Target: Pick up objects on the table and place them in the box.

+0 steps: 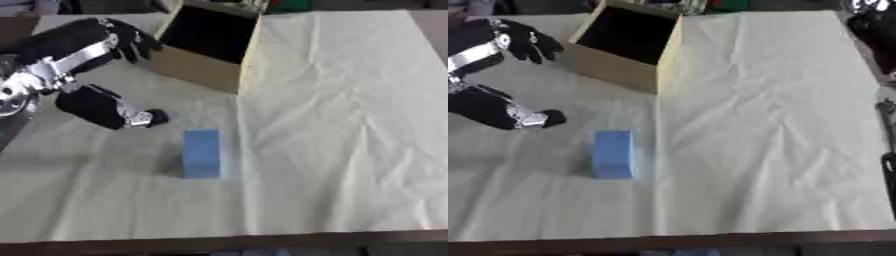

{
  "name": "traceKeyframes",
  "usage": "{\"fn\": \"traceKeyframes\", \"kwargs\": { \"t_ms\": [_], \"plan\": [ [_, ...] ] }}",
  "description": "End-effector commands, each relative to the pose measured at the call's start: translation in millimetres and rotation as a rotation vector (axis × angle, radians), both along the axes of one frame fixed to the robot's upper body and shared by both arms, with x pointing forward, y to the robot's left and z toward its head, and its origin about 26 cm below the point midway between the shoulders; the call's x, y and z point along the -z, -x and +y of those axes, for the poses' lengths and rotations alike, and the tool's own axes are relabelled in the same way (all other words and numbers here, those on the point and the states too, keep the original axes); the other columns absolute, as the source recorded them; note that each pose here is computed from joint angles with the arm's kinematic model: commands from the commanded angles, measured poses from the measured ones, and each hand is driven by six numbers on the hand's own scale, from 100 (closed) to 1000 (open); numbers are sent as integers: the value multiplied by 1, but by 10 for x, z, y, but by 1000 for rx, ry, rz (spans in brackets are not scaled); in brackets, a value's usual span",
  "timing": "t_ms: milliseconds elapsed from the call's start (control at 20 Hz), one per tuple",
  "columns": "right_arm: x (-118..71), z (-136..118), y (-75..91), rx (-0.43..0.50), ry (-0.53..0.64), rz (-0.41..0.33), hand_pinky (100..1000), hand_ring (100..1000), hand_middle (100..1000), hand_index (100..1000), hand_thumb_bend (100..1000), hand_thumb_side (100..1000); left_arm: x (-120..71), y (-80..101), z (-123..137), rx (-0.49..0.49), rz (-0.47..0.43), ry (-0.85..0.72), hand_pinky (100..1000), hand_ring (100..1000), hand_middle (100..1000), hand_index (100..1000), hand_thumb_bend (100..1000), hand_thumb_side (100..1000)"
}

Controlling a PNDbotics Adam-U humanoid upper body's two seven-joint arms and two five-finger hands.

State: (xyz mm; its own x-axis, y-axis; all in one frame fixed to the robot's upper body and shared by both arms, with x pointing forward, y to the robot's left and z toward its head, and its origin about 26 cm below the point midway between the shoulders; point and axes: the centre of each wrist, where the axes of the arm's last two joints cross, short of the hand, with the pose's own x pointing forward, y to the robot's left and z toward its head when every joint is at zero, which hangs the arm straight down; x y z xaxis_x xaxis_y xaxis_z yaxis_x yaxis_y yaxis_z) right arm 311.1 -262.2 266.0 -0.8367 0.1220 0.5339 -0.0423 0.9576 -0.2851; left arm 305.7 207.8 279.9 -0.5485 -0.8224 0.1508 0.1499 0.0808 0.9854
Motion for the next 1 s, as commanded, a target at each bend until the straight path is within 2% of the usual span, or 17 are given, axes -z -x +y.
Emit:
{"fn": "traceKeyframes", "kwargs": {
  "t_ms": [50,250,650,1000],
  "plan": [
    [-71,-15,39,-2,15,-21,784,763,745,889,100,278,-78,40,-31,22,51,-38,770,738,712,878,588,311],
    [-64,-13,39,-3,12,-16,784,762,744,889,100,279,-63,43,-98,37,124,-14,788,761,740,901,608,240],
    [-54,-6,38,-7,11,-11,784,762,744,889,100,280,66,63,-311,72,192,-25,796,767,745,895,592,214],
    [-21,-30,43,2,18,6,784,761,743,889,100,284,156,93,-541,89,213,-41,816,778,754,888,601,201]
  ]
}}
